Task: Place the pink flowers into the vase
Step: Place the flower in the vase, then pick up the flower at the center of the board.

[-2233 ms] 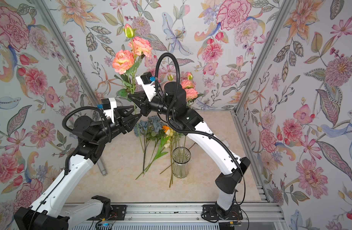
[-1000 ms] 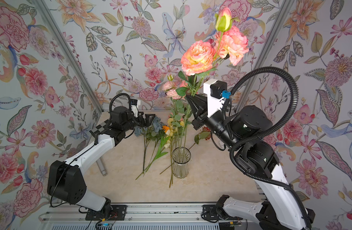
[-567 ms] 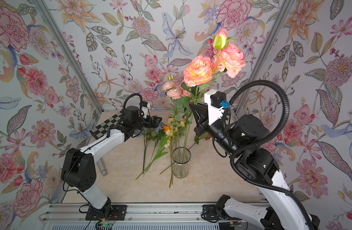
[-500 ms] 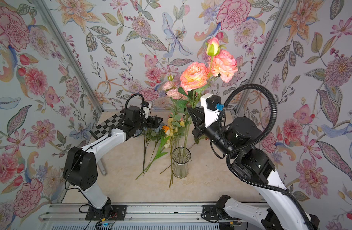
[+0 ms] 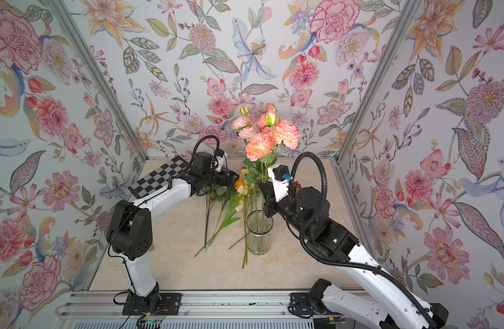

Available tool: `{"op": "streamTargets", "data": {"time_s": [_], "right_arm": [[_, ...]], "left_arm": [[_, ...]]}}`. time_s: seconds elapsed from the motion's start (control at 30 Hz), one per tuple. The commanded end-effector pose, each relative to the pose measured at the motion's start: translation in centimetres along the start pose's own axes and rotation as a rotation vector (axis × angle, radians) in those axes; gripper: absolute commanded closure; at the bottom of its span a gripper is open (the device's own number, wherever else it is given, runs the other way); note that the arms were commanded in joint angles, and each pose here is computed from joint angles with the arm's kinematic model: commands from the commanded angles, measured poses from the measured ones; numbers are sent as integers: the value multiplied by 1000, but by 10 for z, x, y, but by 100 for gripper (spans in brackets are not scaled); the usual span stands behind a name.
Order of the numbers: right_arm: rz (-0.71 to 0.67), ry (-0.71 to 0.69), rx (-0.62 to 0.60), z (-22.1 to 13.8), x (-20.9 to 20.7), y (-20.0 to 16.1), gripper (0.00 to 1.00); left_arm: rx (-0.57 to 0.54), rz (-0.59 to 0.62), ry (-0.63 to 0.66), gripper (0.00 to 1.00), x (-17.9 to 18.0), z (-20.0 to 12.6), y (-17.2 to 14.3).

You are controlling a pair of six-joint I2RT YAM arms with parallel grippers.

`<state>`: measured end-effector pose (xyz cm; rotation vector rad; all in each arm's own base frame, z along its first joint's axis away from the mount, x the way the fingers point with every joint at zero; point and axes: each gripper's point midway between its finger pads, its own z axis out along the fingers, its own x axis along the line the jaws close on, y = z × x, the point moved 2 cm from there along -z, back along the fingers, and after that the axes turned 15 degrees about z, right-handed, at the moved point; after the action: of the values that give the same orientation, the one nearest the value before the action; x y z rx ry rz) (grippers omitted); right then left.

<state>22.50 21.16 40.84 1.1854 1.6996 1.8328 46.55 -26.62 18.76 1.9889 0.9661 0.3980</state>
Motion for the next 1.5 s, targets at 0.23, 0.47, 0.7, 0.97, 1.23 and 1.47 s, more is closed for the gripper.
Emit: {"op": "streamTargets", "data": {"time_s": [0.23, 0.47, 0.7, 0.97, 1.23, 1.47], "right_arm": [[80, -22, -46, -6, -5, -11, 77], [81, -51, -61, -15, -8, -12, 46], [60, -74, -77, -25, -10, -5, 16], [31, -102, -107, -38, -14, 4, 6], [21, -127, -111, -44, -19, 6, 2], [32, -127, -104, -46, -19, 4, 0]], "left_arm": [[159, 96, -30, 1, -18, 26, -25], [174, 129, -57, 1, -37, 24, -27], [181, 137, -82, 4, -57, 18, -31], [233, 104, -171, 28, -83, 20, -52], [296, 33, -254, 41, -98, 33, -84], [317, 4, -303, 51, -103, 51, -98]]}}
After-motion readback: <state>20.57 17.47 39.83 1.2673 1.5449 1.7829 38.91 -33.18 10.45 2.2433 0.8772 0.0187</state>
